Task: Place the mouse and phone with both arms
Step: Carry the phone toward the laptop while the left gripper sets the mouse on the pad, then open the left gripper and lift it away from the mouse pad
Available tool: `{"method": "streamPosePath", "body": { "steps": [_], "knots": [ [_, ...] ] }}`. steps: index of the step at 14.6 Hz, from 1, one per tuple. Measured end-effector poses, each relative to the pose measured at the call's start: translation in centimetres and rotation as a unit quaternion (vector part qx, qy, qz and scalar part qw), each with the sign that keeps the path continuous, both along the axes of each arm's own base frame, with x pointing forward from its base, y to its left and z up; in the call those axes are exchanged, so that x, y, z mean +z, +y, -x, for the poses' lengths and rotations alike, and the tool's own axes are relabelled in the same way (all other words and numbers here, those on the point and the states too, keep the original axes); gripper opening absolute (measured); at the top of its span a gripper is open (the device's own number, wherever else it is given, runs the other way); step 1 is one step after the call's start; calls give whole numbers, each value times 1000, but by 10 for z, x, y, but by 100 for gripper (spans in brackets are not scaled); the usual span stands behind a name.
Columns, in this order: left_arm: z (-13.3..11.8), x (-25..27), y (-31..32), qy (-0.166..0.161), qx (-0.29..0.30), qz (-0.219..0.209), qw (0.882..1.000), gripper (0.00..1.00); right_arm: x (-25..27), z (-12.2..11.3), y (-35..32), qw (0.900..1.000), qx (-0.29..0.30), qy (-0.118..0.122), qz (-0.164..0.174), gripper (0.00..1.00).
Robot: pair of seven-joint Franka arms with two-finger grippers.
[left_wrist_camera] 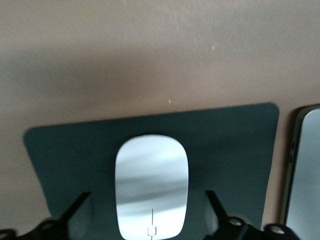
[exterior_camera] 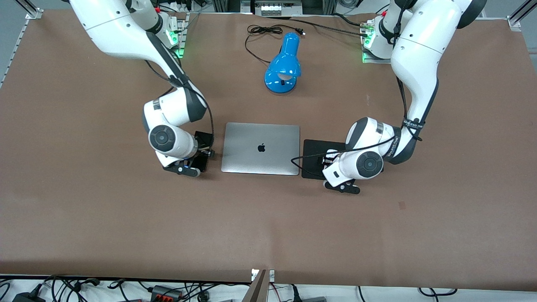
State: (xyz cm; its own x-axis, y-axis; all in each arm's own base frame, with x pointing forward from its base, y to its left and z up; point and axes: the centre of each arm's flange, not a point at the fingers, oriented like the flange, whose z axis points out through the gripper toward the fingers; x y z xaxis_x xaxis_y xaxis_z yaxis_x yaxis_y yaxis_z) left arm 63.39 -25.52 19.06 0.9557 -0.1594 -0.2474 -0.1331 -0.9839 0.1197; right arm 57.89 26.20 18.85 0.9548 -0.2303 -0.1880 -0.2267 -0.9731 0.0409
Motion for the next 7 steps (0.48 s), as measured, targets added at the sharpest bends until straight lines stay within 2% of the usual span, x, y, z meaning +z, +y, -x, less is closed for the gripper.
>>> {"method": "streamPosePath", "body": {
  "steps": [3, 7],
  "knots": [
    [-20, 38, 34, -3, 24, -3, 1000, 100, -19, 7, 15, 1000, -5, -6, -1, 79],
    [-40, 125, 152, 3, 97, -11, 995, 100, -21, 7, 16, 1000, -6, -9, -2, 79]
  ]
}}
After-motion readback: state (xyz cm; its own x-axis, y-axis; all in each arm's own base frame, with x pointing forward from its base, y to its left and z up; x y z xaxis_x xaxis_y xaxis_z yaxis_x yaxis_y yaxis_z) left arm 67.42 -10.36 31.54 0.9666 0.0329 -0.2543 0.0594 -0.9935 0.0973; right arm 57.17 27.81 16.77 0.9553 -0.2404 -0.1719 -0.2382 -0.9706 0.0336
